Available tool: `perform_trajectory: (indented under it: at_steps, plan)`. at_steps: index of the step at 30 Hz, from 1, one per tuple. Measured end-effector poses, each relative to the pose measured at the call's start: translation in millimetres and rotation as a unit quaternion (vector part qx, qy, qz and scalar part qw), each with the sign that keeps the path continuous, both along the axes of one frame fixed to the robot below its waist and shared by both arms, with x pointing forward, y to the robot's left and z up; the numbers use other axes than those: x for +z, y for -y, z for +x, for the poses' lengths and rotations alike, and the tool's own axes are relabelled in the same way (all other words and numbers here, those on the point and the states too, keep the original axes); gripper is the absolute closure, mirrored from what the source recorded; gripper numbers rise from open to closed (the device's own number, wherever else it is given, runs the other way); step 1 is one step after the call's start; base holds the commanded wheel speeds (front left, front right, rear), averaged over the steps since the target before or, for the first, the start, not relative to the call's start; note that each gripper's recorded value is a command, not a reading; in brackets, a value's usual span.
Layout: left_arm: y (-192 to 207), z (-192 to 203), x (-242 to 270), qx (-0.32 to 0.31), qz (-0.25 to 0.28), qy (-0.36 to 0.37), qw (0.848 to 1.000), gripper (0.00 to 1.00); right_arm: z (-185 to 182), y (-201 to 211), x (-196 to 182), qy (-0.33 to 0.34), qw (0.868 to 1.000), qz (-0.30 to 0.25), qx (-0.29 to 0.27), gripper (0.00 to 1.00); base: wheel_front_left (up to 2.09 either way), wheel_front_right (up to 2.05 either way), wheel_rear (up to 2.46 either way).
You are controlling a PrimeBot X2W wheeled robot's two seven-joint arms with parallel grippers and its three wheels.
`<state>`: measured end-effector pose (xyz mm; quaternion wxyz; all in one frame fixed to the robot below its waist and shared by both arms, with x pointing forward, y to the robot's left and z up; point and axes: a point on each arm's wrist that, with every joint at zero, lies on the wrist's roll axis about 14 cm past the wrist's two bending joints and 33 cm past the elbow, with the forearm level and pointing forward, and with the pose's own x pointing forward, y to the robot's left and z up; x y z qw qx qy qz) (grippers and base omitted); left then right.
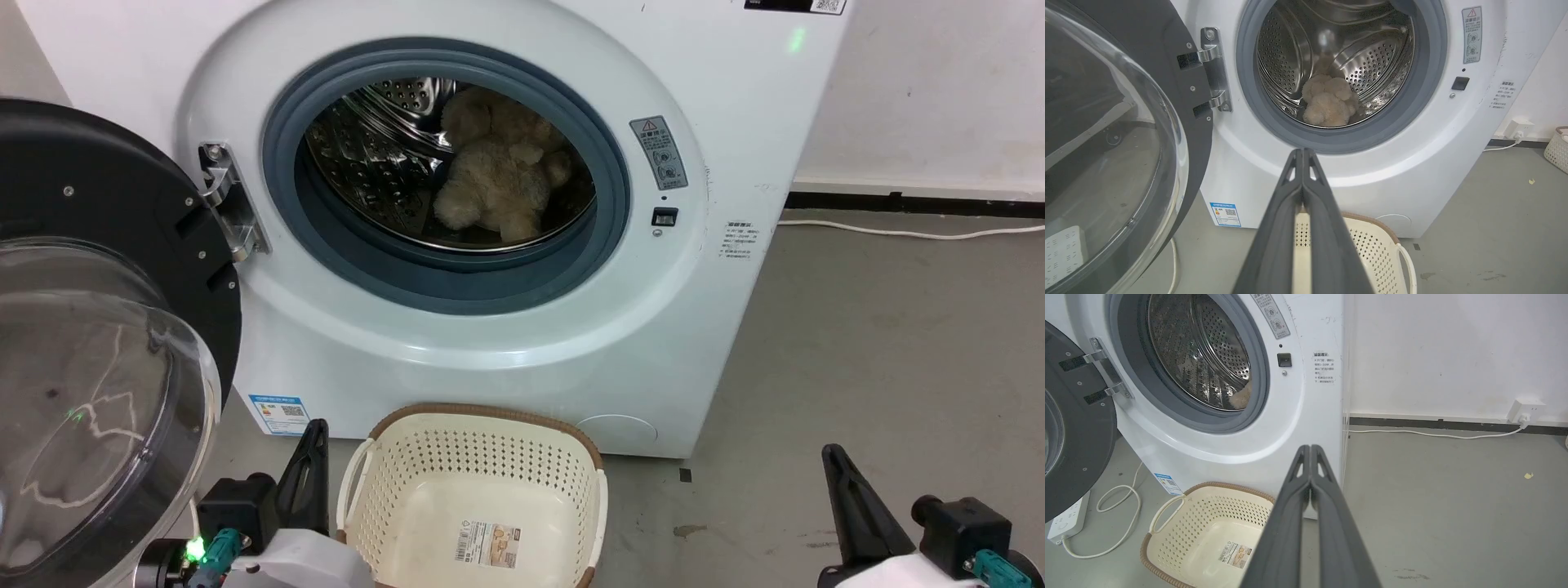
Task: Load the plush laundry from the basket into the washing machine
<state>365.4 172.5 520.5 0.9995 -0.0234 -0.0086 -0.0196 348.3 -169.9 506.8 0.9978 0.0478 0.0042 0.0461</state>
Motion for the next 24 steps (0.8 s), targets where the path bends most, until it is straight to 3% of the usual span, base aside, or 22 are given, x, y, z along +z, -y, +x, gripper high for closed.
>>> perform_trajectory:
  at_steps: [24]
  plan:
    - [-2.8,1.3,0.9,0.007,0.017,-0.005,1.000,1.00,6.4,-3.8,4.1,-0.002,1.000,-0.023,0.008,1.00,0.00,0.00,0.00]
